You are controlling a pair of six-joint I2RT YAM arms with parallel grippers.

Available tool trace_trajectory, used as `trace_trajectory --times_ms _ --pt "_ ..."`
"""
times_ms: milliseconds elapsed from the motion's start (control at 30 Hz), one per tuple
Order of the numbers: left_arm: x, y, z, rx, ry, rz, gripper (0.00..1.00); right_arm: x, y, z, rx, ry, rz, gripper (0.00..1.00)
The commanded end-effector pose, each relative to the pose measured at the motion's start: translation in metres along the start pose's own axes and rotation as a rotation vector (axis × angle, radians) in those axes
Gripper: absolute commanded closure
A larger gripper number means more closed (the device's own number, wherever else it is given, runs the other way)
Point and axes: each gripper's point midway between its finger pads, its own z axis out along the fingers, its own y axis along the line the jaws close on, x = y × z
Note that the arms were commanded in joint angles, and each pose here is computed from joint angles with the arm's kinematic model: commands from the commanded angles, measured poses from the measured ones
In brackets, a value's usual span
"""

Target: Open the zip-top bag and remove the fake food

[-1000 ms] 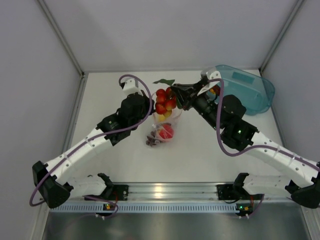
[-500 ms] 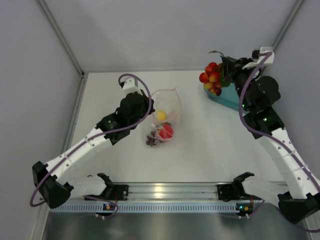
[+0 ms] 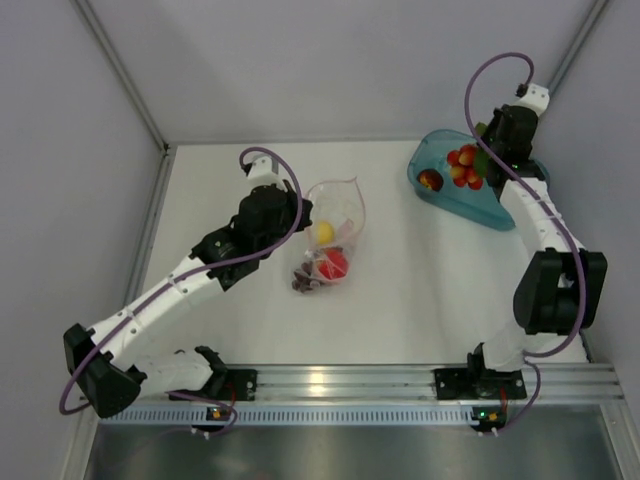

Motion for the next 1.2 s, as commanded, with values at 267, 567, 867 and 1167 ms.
trace_trajectory --times_ms 267,567,867,1167 --pt "-0.013 -0.013 -0.021 0.105 -0.018 0.011 1.00 0.008 -0.015 0.090 0.078 -0.036 0.027 1.00" --pt "-0.027 -0.008 -0.037 0.101 -0.058 0.032 1.00 0.054 0.006 0.121 0.017 0.070 0.038 0.76" --pt "-0.025 -0.009 -0.038 0.106 -0.047 0.024 1.00 -0.023 0.029 0.078 -0.014 -0.018 0.054 0.46" --pt "-0.031 -0.016 -0.035 0.110 -0.052 0.000 1.00 -0.080 0.061 -0.033 -0.256 -0.054 0.113 0.01"
